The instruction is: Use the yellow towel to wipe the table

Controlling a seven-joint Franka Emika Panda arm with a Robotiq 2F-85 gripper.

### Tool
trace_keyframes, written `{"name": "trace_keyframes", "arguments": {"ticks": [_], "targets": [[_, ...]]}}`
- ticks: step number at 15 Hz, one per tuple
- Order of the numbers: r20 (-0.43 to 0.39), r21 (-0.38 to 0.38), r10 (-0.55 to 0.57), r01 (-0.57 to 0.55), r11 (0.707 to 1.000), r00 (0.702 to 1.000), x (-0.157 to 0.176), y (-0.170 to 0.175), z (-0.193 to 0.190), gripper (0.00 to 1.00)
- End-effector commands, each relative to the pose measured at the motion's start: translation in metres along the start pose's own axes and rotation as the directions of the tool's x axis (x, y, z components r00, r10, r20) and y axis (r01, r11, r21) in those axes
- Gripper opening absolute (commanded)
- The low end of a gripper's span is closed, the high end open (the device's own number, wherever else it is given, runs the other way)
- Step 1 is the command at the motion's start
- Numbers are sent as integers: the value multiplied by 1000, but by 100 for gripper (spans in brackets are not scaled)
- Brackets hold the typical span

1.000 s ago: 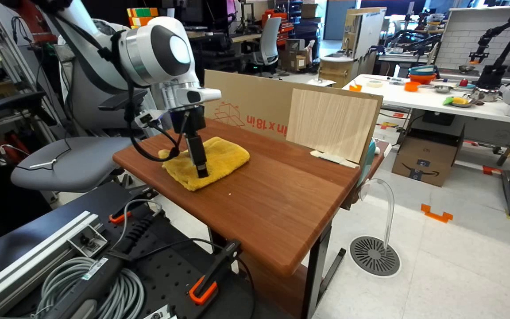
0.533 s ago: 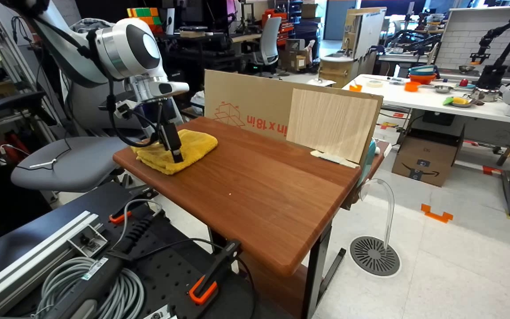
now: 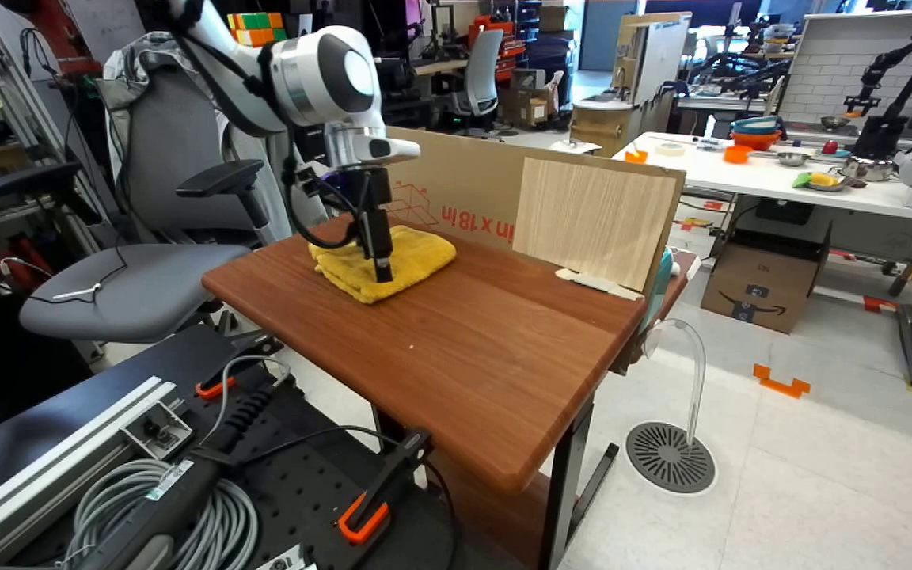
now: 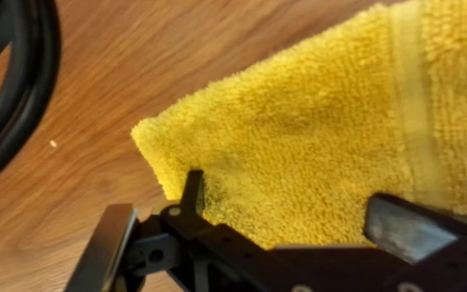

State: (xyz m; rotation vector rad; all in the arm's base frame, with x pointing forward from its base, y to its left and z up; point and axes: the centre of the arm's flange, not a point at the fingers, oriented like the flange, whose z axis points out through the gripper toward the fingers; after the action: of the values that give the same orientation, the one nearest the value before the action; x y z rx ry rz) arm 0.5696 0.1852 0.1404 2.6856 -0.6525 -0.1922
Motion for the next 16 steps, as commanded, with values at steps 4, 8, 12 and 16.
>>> {"name": "trace_keyframes", "arguments": {"ticks": [4,8,12,16], "targets": [[238,-27,220,-220,975,946,95,143,67,100],[370,-42,253,-256,966,894,99,212,103,100],[510,-79,208,-195,978,835,77,248,130,100],[498,-67,192,-183,981,845,87,254,112,100]]}}
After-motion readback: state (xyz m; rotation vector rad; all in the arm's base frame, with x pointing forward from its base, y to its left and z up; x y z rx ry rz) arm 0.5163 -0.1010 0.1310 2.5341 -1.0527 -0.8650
